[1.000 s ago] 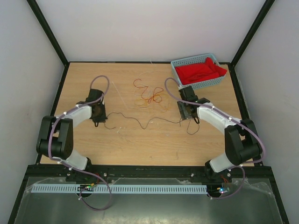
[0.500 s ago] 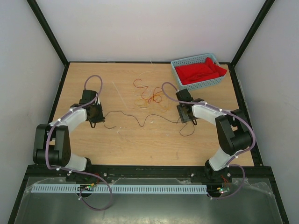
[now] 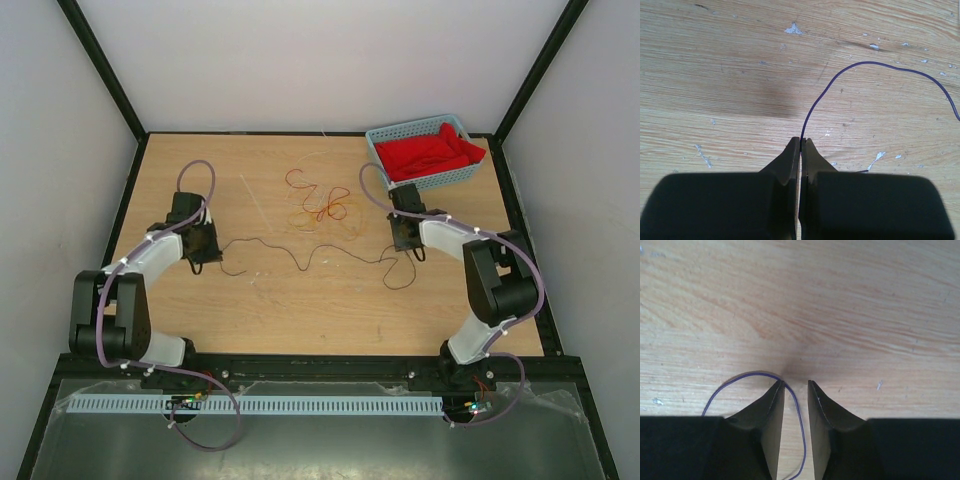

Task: Zip-tie the wires
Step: Straighten the cable at the center of the board.

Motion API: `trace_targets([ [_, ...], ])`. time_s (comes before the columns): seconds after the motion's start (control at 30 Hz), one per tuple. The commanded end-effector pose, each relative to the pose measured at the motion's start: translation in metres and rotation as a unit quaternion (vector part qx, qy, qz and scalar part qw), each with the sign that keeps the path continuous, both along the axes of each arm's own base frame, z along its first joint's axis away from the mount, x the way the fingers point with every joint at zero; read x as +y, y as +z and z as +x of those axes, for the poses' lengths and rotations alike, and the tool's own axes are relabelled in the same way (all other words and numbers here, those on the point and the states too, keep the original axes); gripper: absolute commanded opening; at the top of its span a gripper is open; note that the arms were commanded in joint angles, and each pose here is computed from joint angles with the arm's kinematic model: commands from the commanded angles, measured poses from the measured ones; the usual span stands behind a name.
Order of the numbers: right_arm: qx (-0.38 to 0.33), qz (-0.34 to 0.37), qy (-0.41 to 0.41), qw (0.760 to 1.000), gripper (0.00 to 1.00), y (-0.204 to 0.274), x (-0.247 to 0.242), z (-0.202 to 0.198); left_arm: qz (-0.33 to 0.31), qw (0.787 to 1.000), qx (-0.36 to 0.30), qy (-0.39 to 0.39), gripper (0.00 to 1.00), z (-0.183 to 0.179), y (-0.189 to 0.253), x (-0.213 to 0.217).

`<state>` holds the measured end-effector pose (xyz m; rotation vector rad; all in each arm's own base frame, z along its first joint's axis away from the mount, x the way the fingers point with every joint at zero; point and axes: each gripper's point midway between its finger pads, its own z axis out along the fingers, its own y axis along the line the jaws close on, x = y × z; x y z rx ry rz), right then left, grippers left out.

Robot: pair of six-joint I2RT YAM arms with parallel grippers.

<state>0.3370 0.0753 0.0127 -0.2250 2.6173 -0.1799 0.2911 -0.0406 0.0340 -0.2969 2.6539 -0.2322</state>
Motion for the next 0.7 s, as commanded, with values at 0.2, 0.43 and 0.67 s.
trace_targets([
  [0.2, 0.128, 0.064, -0.011, 0.99, 0.01, -0.061, -0.008, -0.044, -0.026, 0.999, -0.02, 0.021, 0.0, -0.001, 0.014, 0.011],
  [0.43, 0.084, 0.012, -0.121, 0.989, 0.0, -0.044, -0.08, -0.018, -0.021, 0.995, -0.039, 0.091, 0.0, -0.003, 0.018, 0.045],
  [0.67, 0.062, -0.064, -0.252, 0.964, 0.0, -0.027, -0.173, -0.014, 0.028, 0.99, -0.032, 0.136, 0.0, -0.001, 0.016, 0.079],
])
